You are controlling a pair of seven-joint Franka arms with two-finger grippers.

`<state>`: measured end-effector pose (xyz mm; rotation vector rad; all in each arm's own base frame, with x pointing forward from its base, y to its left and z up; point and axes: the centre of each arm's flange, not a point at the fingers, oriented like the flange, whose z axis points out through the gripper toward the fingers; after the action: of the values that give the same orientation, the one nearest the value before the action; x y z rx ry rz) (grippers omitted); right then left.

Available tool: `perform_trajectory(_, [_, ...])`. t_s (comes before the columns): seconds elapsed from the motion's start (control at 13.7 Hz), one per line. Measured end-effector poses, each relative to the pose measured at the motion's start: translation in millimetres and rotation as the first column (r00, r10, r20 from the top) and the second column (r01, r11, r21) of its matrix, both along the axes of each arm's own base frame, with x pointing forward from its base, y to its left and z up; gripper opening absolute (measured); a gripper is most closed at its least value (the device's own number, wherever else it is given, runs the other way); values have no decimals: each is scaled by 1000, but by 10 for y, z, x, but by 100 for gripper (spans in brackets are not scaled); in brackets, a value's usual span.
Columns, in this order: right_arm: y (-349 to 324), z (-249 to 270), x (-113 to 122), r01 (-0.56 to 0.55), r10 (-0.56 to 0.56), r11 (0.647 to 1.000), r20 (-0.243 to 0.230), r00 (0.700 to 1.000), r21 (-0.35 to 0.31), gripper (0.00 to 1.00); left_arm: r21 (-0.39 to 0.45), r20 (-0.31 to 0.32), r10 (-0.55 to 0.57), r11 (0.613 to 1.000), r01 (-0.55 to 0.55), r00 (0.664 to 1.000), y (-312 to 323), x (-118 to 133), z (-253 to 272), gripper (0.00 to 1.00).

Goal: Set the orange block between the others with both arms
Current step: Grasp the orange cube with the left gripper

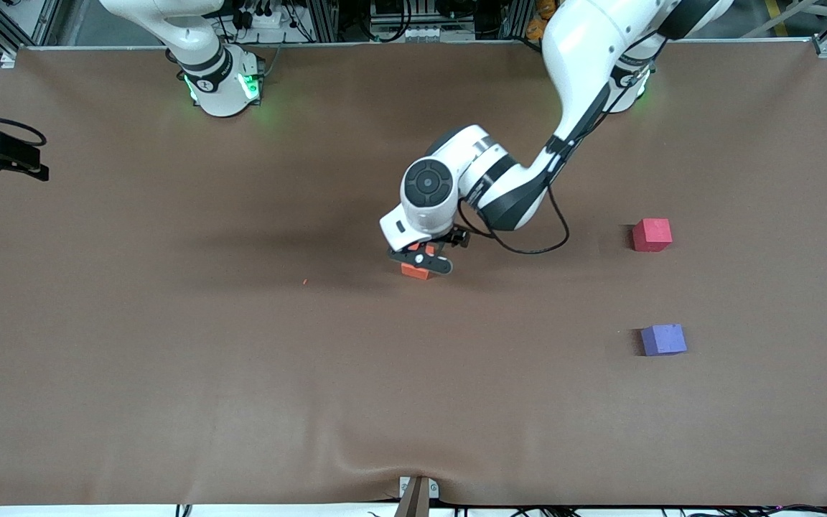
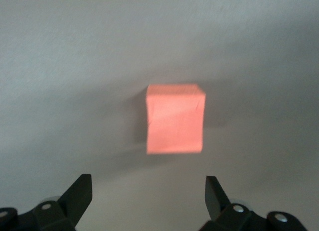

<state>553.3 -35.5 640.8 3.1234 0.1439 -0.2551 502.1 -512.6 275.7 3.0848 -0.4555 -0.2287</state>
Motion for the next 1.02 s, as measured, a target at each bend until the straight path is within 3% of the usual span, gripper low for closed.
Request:
perform_trajectory(0.36, [-9, -4, -8, 2, -2, 1000, -6, 1000, 0, 100, 3, 47, 2, 1000, -3, 999, -182, -61, -349, 100])
perform_trajectory(1.02, [-29, -11, -23, 7, -7, 1000, -17, 1000, 6, 100, -9, 60, 61, 998, -60, 996, -211, -46, -766, 100])
